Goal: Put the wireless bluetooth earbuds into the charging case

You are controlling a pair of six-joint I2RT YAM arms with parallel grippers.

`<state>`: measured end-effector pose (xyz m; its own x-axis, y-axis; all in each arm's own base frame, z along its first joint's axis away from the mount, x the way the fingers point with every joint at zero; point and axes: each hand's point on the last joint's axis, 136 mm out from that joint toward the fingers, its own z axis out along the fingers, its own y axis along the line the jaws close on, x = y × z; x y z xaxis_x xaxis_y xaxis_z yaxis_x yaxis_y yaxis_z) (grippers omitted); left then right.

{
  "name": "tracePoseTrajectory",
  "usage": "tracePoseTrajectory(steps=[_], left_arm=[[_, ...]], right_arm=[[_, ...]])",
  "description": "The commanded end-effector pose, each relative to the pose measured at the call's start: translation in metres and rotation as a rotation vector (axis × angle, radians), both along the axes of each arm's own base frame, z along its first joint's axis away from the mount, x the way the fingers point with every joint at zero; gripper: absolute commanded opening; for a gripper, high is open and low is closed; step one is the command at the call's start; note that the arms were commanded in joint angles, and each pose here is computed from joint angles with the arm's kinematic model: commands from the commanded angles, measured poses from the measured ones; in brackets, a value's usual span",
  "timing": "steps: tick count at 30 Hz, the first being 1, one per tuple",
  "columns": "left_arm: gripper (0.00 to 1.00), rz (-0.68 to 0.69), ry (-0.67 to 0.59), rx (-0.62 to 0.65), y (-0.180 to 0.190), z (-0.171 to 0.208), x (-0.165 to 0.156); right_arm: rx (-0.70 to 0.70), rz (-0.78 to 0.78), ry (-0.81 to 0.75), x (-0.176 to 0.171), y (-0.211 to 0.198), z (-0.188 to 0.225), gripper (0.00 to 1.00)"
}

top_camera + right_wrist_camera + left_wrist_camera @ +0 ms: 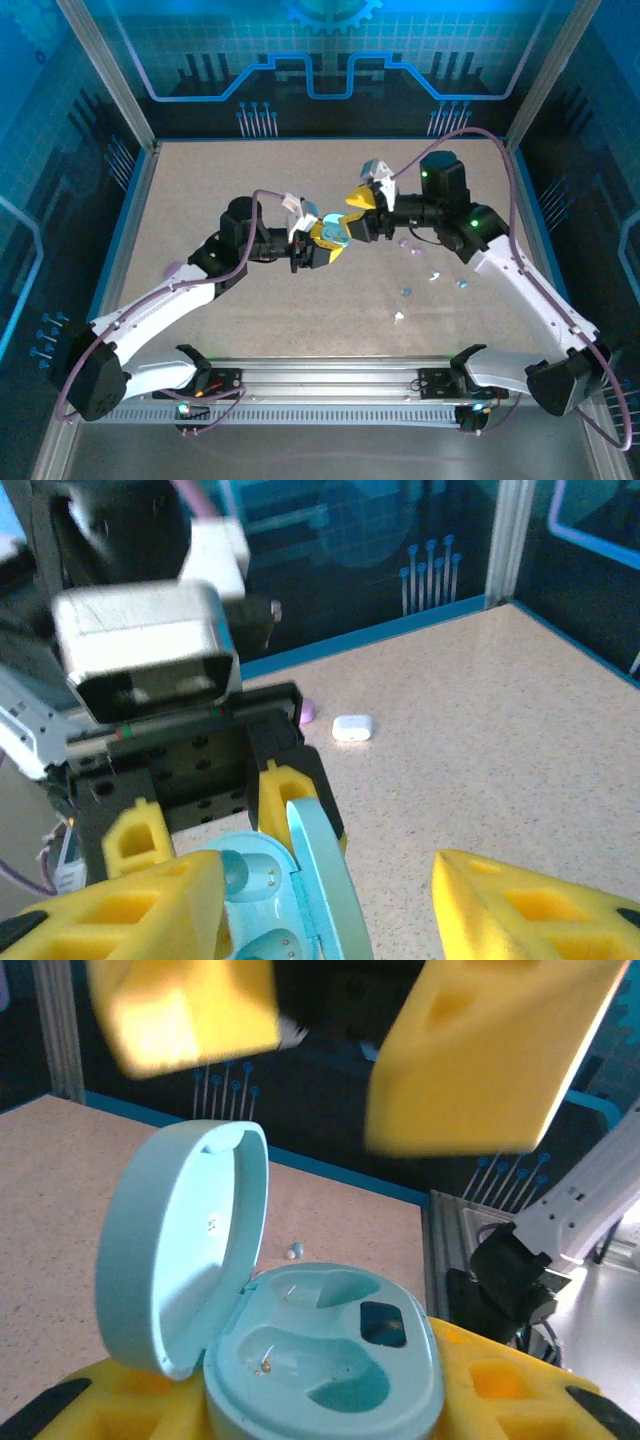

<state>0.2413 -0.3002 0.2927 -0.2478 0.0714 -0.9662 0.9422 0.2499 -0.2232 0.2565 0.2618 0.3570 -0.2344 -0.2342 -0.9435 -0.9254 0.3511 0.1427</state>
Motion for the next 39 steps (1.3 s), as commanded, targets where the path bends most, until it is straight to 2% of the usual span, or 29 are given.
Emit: tracePoseTrajectory(steps=[1,2,5,7,13,16,19,23,28,32,39], left_arm=[[0.35,0.079,-0.067,-0.073,0.006,0.011,0.007],[0.35,0.088,-0.066,-0.075,0.007,0.008,0.008],[0.35,0.113,-0.074,-0.093,0.011,0.006,0.009],[0.35,0.133,-0.084,-0.113,0.015,0.005,0.007],[0.35,0.156,-0.090,-0.136,0.024,-0.004,0.000],[0.35,0.154,-0.103,-0.123,0.026,-0.010,-0.004],[0.35,0.152,-0.108,-0.113,0.027,-0.013,-0.005],[0.35,0.140,-0.093,-0.109,0.026,-0.017,-0.007],[0.35,0.140,-0.065,-0.091,0.027,-0.024,-0.009],[0.35,0.153,-0.080,-0.091,0.030,-0.026,-0.010],[0.35,0.164,-0.081,-0.119,0.030,-0.022,-0.008]], right_arm=[[0.087,-0.327,0.072,0.021,-0.042,0.036,0.68],[0.081,-0.427,0.111,0.028,-0.056,0.029,0.69],[0.004,-0.756,0.270,0.040,-0.115,-0.013,0.66],[-0.045,-0.994,0.464,0.034,-0.162,-0.061,0.63],[-0.074,-1.352,0.854,-0.012,-0.229,-0.171,0.60],[-0.050,-1.379,0.980,-0.021,-0.229,-0.213,0.55],[-0.056,-1.334,1.123,-0.027,-0.215,-0.251,0.49],[-0.125,-1.326,1.246,-0.037,-0.204,-0.285,0.47],[-0.183,-1.295,1.271,-0.037,-0.189,-0.303,0.46],[-0.159,-1.253,1.249,-0.025,-0.180,-0.309,0.46],[-0.211,-1.168,1.287,-0.016,-0.167,-0.326,0.43]])
